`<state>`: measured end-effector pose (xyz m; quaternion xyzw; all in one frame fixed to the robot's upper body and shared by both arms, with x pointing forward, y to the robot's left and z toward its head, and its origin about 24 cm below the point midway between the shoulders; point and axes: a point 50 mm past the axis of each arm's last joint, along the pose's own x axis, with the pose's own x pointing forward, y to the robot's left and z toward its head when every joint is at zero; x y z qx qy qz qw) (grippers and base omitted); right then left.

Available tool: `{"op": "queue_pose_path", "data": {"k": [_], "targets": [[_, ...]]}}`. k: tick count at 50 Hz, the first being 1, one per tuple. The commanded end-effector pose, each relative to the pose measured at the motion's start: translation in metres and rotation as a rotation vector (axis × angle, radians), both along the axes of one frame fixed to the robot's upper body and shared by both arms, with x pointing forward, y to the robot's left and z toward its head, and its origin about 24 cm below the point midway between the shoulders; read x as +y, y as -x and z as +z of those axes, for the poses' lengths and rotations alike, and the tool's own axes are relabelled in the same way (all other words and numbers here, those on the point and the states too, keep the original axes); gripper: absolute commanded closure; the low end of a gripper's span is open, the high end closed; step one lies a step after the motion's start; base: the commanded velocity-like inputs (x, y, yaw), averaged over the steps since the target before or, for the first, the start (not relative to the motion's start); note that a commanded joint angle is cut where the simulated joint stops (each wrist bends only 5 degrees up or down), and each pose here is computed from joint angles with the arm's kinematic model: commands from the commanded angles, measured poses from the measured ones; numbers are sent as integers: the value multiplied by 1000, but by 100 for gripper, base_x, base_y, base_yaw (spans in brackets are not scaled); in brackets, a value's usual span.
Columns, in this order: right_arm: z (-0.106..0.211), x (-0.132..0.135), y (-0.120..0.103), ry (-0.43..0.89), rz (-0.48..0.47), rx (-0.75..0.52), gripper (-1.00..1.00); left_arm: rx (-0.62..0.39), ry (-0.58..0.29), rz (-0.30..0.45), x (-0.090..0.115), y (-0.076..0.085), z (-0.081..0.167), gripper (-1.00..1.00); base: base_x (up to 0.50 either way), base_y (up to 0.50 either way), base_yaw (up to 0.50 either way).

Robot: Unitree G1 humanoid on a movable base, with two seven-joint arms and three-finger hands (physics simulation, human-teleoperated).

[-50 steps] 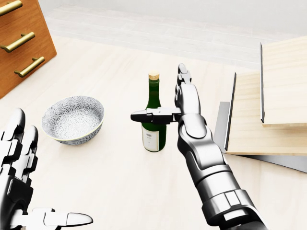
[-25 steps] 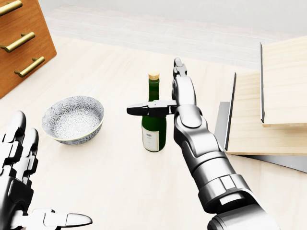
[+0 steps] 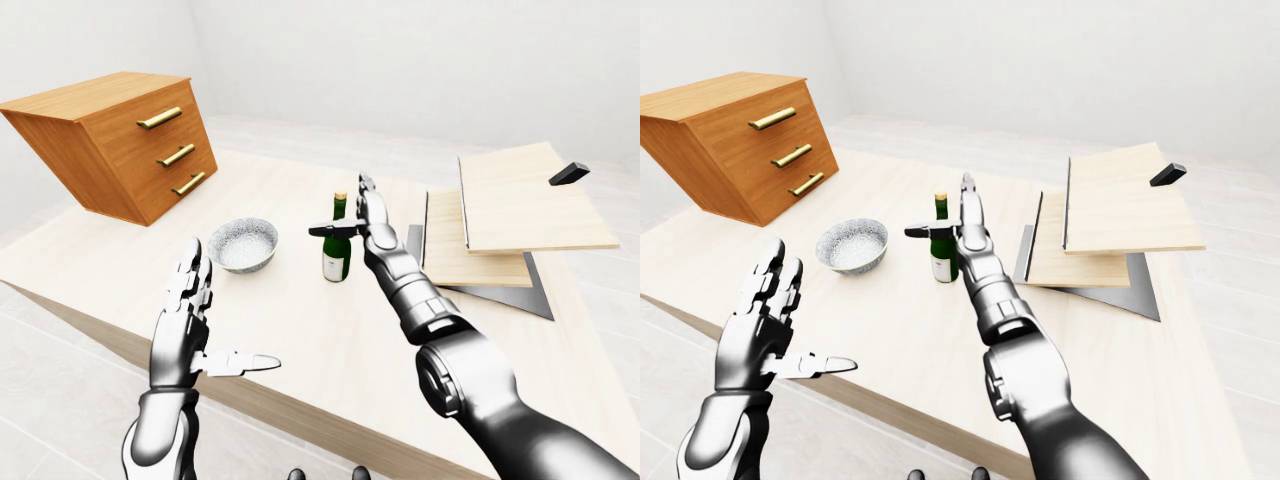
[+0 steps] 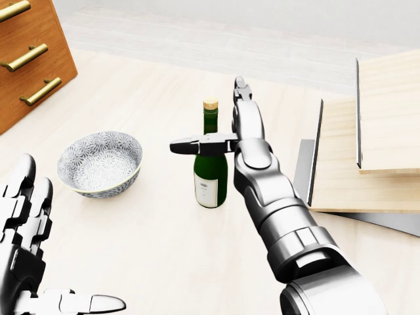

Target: Put the wine bottle on the wine rack.

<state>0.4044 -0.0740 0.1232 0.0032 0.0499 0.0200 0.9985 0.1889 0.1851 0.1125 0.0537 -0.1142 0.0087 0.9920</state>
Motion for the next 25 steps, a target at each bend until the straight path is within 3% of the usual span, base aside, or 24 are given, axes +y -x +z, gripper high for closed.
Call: {"op": "queue_pose_path", "data": {"k": [1,25], "targets": [[0,3,-2,0,1,11,-100,-1,-1,0,0,1,1,-100,0,0,0],[-1,8,0,5,12,3,-100,12,8,1,1,2,-2,-100,0,0,0]]}}
